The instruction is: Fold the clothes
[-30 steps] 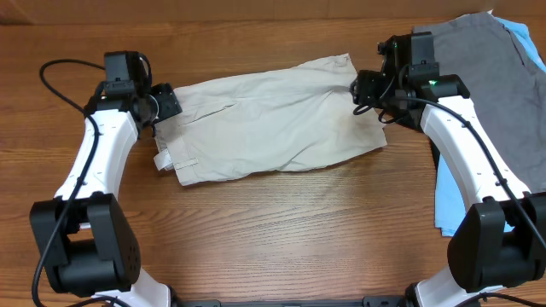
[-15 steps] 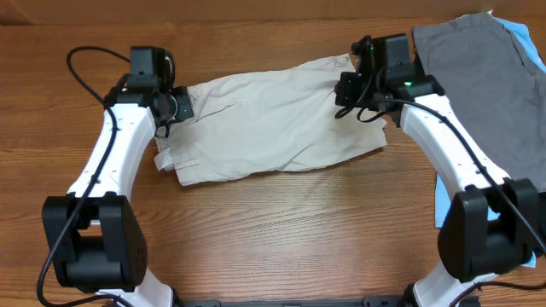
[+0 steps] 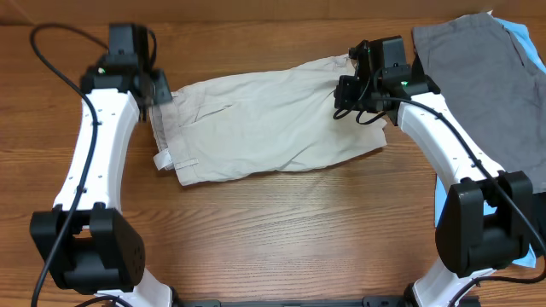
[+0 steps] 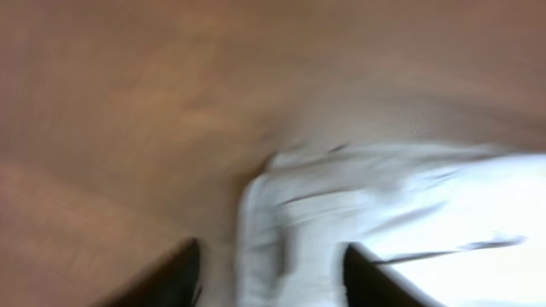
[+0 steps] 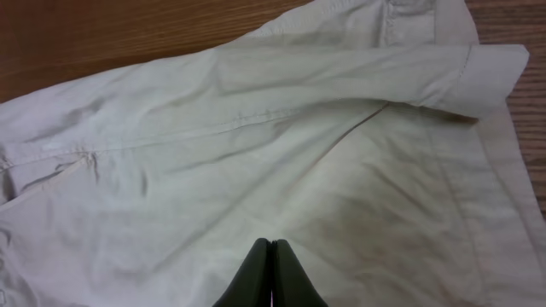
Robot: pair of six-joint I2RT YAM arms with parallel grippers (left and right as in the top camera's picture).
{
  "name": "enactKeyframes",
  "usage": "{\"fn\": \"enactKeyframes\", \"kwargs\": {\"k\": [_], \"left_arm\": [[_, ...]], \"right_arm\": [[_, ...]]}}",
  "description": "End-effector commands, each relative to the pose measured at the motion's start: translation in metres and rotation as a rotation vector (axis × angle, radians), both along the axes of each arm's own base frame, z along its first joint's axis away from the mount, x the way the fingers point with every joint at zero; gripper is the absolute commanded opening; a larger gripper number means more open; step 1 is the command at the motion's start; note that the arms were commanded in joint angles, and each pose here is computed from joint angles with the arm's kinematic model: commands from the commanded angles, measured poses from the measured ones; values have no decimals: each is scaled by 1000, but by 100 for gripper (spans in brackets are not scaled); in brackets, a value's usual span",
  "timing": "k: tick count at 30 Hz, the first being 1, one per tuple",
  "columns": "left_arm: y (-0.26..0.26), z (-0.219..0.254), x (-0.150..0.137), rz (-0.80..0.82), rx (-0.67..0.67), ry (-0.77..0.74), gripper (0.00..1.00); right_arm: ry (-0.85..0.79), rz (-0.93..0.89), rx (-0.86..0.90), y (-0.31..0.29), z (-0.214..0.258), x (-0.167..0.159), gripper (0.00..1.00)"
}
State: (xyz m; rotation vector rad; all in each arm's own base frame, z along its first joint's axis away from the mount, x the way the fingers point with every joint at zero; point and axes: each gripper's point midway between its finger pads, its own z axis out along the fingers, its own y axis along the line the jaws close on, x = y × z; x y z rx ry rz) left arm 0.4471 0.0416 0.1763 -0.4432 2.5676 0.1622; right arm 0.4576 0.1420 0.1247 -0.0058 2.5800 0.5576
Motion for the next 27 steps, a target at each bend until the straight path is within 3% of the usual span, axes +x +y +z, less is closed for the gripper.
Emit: {"fn": "enactKeyframes", "kwargs": {"k": [1, 4, 11, 18, 27], "left_arm": [[-54, 50, 17, -242, -128, -123, 4], [-70, 39, 19, -320, -117, -94, 4], [-83, -40, 13, -371, -119, 120, 4], [-66, -111, 18, -324, -58, 268, 4], [-56, -129, 35, -258, -19, 237, 4]], "right_arm": [[-23, 7, 7, 2, 7, 5, 4], [-23, 7, 7, 2, 7, 5, 4], [-31, 1, 1, 1, 8, 7, 4], [-74, -34, -42, -7, 9, 18, 4], [-53, -37, -49, -5, -32, 36, 4]]}}
